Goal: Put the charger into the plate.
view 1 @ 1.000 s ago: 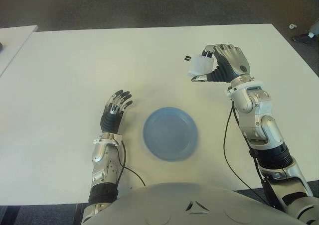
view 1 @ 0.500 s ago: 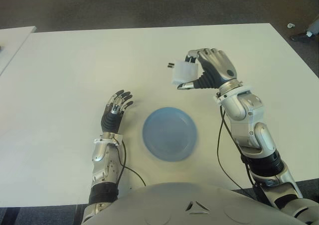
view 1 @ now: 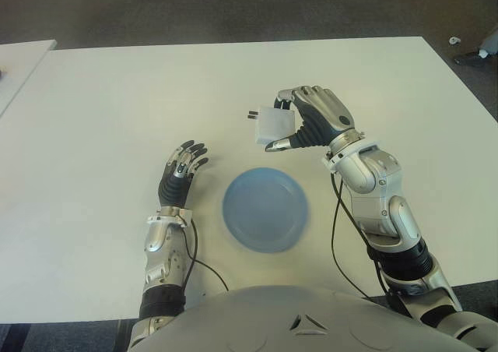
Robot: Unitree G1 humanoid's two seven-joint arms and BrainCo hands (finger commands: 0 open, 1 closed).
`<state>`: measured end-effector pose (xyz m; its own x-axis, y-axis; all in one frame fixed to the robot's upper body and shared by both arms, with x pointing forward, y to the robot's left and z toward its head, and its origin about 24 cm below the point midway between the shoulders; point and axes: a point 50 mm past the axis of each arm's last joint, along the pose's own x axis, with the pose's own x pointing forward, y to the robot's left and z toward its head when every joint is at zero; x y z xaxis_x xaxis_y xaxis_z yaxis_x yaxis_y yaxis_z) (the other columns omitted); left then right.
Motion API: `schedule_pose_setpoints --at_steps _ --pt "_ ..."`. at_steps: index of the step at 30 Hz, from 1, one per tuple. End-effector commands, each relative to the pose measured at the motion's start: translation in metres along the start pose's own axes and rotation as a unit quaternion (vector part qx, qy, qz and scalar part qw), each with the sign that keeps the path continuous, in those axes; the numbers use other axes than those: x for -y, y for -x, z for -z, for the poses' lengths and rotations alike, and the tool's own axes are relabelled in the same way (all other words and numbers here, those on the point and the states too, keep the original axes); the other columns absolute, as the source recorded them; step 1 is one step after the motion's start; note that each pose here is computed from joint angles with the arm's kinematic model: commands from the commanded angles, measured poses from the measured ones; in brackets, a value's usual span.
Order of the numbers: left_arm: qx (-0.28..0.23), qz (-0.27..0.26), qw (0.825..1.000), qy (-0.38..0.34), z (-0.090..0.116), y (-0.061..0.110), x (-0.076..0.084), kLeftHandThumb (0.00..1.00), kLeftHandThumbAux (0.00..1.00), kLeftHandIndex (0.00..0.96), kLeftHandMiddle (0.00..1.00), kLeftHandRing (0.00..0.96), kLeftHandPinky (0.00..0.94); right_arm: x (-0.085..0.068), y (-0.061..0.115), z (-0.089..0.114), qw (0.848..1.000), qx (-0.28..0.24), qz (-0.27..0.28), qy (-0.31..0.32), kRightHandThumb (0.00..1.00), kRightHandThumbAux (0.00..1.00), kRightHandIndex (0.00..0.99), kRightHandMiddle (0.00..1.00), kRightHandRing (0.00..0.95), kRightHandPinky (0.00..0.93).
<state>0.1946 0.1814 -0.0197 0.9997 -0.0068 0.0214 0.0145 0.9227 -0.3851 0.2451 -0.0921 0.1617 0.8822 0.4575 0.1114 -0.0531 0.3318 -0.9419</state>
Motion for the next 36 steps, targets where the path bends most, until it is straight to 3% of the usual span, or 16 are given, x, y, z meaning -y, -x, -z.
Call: schedule_pose_setpoints --at_steps 1,17,36 --pt "-0.019 -0.011 1.000 0.008 0.008 0.005 0.000 0.008 0.492 0.244 0.291 0.272 0.260 -0.008 0.003 -0.006 1.000 0.005 -0.020 -0.017 0.856 0.677 0.397 0.531 0.853 0.833" --pt "-0.021 -0.014 1.000 0.010 0.008 0.004 0.002 0.002 0.497 0.236 0.286 0.272 0.261 -0.032 0.010 -0.014 0.997 0.020 -0.067 -0.044 0.855 0.678 0.397 0.528 0.851 0.837" --pt "-0.021 -0.011 1.000 0.015 0.007 0.004 0.004 0.010 0.505 0.239 0.278 0.266 0.259 -0.044 0.016 -0.007 0.995 0.022 -0.097 -0.029 0.855 0.677 0.399 0.532 0.846 0.831"
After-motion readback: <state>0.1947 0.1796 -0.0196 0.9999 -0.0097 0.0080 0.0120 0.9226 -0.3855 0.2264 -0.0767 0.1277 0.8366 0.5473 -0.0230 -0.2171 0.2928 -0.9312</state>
